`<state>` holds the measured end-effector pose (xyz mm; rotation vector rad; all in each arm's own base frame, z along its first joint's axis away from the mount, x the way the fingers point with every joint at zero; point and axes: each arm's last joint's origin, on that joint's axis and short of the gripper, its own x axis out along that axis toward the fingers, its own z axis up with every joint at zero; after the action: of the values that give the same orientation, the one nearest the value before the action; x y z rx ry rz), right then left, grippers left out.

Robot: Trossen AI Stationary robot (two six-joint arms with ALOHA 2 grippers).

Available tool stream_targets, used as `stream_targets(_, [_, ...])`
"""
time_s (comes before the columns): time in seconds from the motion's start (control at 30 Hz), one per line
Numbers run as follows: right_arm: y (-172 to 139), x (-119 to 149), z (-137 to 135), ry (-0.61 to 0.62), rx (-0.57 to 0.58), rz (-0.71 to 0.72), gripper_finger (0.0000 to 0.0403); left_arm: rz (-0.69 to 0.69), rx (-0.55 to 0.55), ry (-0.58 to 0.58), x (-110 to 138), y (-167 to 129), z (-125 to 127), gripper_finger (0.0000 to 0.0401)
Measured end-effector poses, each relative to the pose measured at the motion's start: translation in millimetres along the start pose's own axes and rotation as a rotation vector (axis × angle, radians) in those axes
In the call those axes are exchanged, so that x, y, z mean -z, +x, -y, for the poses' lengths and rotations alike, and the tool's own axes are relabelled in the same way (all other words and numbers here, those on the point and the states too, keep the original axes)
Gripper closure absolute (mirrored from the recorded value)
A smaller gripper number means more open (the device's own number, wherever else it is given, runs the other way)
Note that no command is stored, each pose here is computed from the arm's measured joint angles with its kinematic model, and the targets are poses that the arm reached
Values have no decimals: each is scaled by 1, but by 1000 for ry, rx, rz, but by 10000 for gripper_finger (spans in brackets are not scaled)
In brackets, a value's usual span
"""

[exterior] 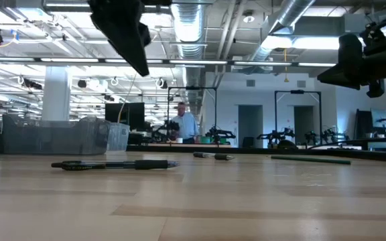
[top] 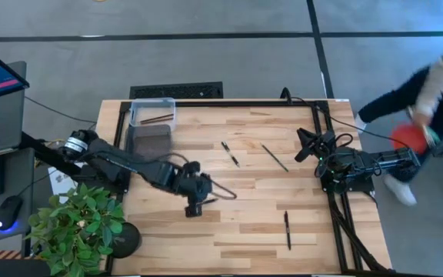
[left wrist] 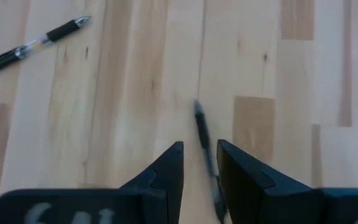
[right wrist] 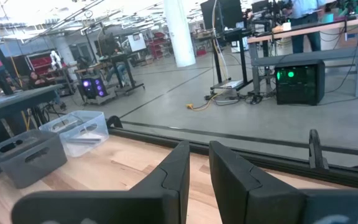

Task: Sort pens & pencils
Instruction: Put the silver pen into the black bin

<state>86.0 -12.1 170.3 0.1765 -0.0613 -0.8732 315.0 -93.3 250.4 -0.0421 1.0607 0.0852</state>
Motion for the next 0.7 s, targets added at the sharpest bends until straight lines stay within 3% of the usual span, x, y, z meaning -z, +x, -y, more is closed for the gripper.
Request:
stream_targets(0.33, [0,0,0,0,0,0,321,29,-13,-71,15,6,44,315])
stream_targets(0.7, [1,1,-1,-15,2,-10,321,-65,47,-84,22,23,55,311])
